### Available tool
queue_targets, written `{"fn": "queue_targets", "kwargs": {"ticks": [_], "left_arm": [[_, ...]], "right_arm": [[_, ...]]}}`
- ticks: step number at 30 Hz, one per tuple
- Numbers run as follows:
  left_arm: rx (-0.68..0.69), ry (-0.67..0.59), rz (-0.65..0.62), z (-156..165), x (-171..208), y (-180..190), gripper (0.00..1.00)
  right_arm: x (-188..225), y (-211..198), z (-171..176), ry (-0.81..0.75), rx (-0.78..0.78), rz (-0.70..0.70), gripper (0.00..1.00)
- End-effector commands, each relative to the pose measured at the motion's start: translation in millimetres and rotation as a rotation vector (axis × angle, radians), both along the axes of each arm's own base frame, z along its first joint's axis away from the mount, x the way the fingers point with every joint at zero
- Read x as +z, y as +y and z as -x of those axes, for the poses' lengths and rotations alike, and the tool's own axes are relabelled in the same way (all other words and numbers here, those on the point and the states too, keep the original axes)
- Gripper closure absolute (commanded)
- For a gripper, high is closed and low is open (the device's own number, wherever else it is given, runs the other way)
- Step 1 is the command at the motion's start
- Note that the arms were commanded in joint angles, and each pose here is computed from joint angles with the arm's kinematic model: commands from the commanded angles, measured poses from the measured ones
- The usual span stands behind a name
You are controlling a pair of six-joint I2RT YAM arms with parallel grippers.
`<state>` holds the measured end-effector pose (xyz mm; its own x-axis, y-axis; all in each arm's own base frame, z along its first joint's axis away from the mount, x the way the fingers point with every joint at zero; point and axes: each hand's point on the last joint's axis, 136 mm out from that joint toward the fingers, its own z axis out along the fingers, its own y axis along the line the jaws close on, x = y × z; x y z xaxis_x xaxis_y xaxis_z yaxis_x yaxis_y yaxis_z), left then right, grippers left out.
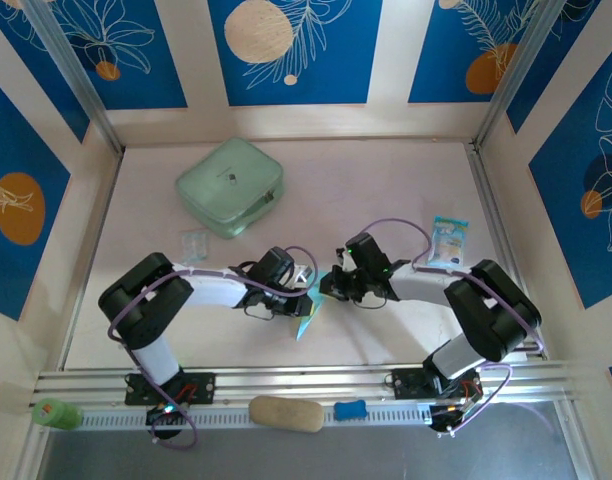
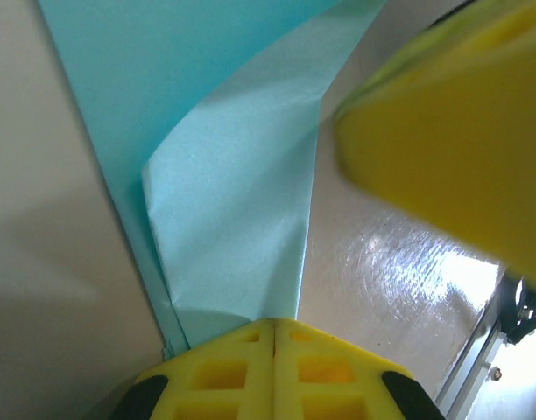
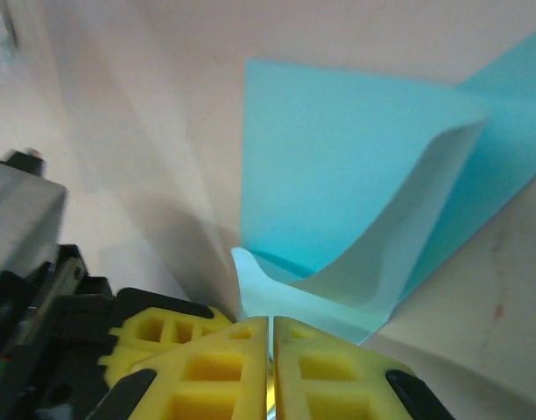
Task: Fold a paper plane with a square sheet of paper (pick it up from the middle)
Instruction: Fold the wing for the fifth time at the center of the table.
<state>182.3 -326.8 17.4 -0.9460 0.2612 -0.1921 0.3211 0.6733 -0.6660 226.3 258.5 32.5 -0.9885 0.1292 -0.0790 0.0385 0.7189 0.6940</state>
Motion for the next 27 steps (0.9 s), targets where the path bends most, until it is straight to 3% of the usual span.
{"fn": "queue_targets", "kwargs": {"ticks": [1, 9, 27], "left_arm": [[-0.008, 0.097, -0.159, 23, -35, 32, 1.0], [0.006, 0.102, -0.184, 24, -41, 37, 1.0], [0.011, 0.117, -0.2, 30, -47, 44, 1.0]], "right_arm": [[-9, 6, 2, 0.0, 0.036, 0.0, 0.91], [-38, -13, -5, 0.062, -0.026, 0.112, 0.92], [-30, -57, -60, 0.025, -0.191, 0.074, 0.91]]}}
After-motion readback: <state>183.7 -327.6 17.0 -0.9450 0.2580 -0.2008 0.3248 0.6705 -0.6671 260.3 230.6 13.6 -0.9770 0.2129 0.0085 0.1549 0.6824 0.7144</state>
